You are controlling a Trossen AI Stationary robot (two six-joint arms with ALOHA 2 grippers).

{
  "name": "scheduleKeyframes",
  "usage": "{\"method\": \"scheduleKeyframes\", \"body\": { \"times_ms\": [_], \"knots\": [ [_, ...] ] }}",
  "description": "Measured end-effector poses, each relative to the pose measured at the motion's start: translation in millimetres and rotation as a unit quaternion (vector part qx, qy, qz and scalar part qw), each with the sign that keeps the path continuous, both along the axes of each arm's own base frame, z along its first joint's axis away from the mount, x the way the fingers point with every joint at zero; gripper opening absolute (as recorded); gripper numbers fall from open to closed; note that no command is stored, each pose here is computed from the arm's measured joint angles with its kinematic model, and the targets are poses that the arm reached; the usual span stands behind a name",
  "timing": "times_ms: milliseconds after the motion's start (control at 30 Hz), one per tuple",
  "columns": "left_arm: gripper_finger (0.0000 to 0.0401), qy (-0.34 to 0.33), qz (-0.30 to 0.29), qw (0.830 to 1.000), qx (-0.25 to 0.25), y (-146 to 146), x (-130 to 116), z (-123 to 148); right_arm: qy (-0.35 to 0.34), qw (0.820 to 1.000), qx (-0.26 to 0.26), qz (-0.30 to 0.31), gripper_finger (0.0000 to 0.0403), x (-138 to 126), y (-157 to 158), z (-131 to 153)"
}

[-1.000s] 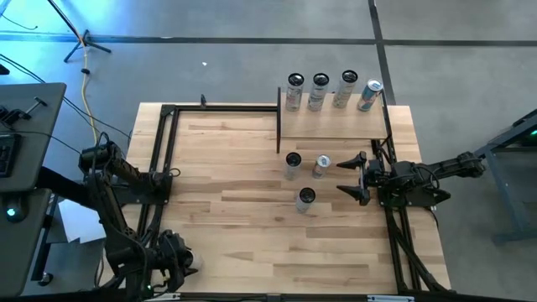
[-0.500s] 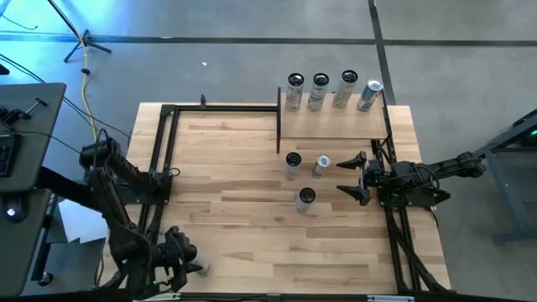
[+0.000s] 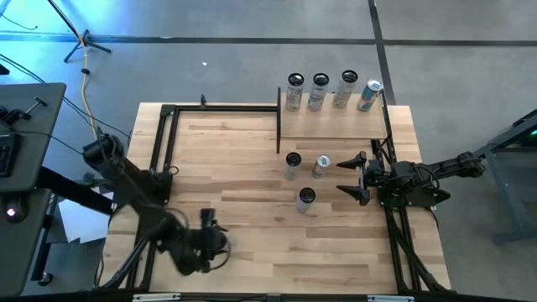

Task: Place canned beverage on shelf
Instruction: Move the white pink soda can to the center of the table

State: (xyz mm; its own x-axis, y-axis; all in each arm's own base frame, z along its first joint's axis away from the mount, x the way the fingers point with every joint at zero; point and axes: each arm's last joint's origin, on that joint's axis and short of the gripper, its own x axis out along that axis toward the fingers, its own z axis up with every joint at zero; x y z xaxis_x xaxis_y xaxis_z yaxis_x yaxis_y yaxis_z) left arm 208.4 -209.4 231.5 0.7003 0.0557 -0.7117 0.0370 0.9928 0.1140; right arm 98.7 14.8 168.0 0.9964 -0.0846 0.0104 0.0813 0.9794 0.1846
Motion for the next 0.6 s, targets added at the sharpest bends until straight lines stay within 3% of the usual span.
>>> {"method": "scheduleKeyframes", "body": {
  "times_ms": [300,600],
  "knots": [
    [0.0226,-0.004,-0.089,0.996,-0.02,42.1,54.9,8.2,0.0,1.0,0.0,-0.001,0.0389,0.0,-0.1,0.0],
    [0.0228,0.016,-0.162,0.986,-0.03,94.3,83.8,8.4,0.0,1.0,0.0,-0.001,0.0389,0.0,-0.1,0.0]
  ]
}}
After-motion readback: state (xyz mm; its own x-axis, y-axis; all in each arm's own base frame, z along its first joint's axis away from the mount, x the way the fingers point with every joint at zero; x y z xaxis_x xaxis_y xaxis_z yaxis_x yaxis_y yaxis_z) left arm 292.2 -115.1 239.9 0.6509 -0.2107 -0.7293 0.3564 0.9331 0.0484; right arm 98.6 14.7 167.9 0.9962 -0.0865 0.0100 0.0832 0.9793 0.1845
